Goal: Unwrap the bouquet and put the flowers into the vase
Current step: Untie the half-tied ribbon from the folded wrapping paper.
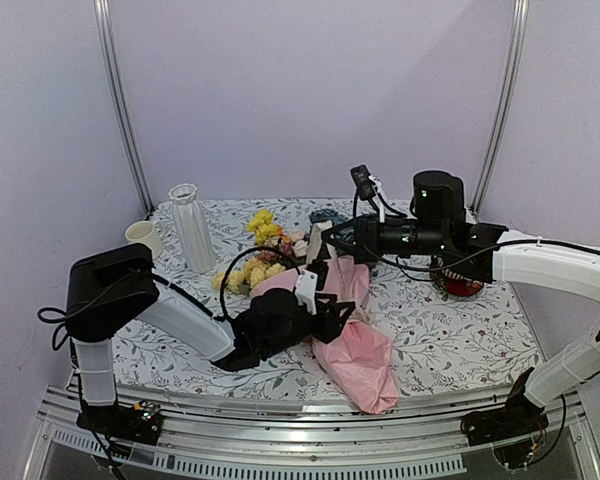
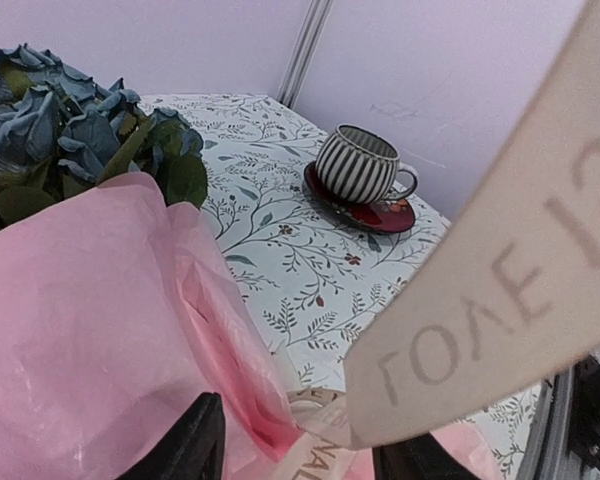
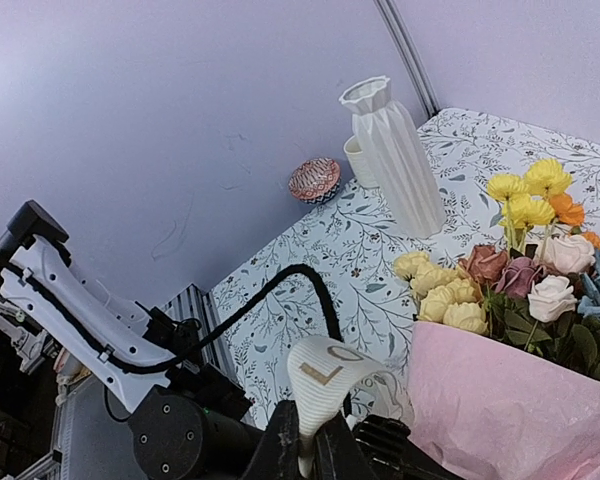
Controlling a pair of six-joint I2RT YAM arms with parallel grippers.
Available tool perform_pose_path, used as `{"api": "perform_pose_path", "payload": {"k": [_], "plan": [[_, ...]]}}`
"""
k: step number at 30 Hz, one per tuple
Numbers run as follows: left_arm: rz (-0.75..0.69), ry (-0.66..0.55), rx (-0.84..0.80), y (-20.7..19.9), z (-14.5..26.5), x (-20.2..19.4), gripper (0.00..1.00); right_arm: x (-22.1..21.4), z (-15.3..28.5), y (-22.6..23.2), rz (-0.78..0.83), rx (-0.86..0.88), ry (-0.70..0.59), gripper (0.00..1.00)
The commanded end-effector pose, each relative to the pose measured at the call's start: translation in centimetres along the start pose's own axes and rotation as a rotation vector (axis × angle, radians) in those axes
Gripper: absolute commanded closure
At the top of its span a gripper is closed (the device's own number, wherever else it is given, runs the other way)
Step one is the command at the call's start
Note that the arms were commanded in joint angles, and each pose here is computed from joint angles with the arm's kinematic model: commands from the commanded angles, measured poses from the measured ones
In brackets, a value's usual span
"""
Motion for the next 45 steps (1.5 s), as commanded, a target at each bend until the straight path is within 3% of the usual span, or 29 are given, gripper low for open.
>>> {"api": "perform_pose_path", "payload": {"k": [1, 3, 4, 5, 6, 7, 12, 16, 21, 31, 37, 45], "plan": [[0.001, -0.063, -0.018, -0.9, -1.1, 0.9, 0.49, 0.5, -0.4, 0.9, -0.002, 0.043, -0.009, 0.91], [-0.001, -0.068, -0.015, -0.8, -1.5, 1.0, 0.54, 0.5, -0.4, 0.9, -0.003, 0.042, -0.010, 0.91], [-0.001, -0.069, -0.013, -0.8, -1.6, 1.1, 0.62, 0.5, -0.4, 0.8, -0.003, 0.039, -0.011, 0.92], [-0.006, -0.071, -0.011, -0.7, -1.6, 1.3, 0.76, 0.5, -0.4, 0.7, -0.004, 0.036, -0.011, 0.92], [-0.013, -0.075, -0.006, -0.6, -1.5, 1.5, 0.97, 0.4, -0.4, 0.7, -0.005, 0.032, -0.012, 0.91], [-0.022, -0.078, 0.003, -0.6, -1.2, 1.8, 1.00, 0.3, -0.3, 0.6, -0.005, 0.024, -0.009, 0.88], [-0.027, -0.148, 0.034, 0.2, 3.1, 5.9, 1.00, 0.0, 0.7, -0.6, 0.017, -0.081, -0.020, 0.58], [0.029, -0.178, 0.033, 1.4, 7.4, 10.1, 1.00, -0.3, 2.1, -2.1, 0.049, -0.212, -0.045, 0.47], [0.123, -0.135, 0.107, 4.6, 11.4, 11.5, 1.00, -1.9, 2.7, -3.2, 0.091, -0.260, -0.005, 0.47], [0.294, -0.142, 0.383, 11.3, 19.0, 9.0, 1.00, -8.9, -1.7, -2.7, 0.274, -0.199, 0.309, 0.47], [0.360, -0.134, 0.444, 12.9, 21.4, 6.6, 1.00, -13.0, -6.2, -3.0, 0.411, -0.254, 0.490, 0.49], [0.362, -0.104, 0.468, 13.5, 22.4, 5.1, 1.00, -14.7, -10.8, -3.7, 0.461, -0.274, 0.557, 0.50]]}}
Point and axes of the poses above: each gripper's point midway between its finger pads, its own z axis back along the fingers, its own y axis along the line the jaws close on, x = y × z, the point moved 4 cm from there along z, back along the fingers, and after that the axes turned 10 degrees about -z, right-handed, at the moved point
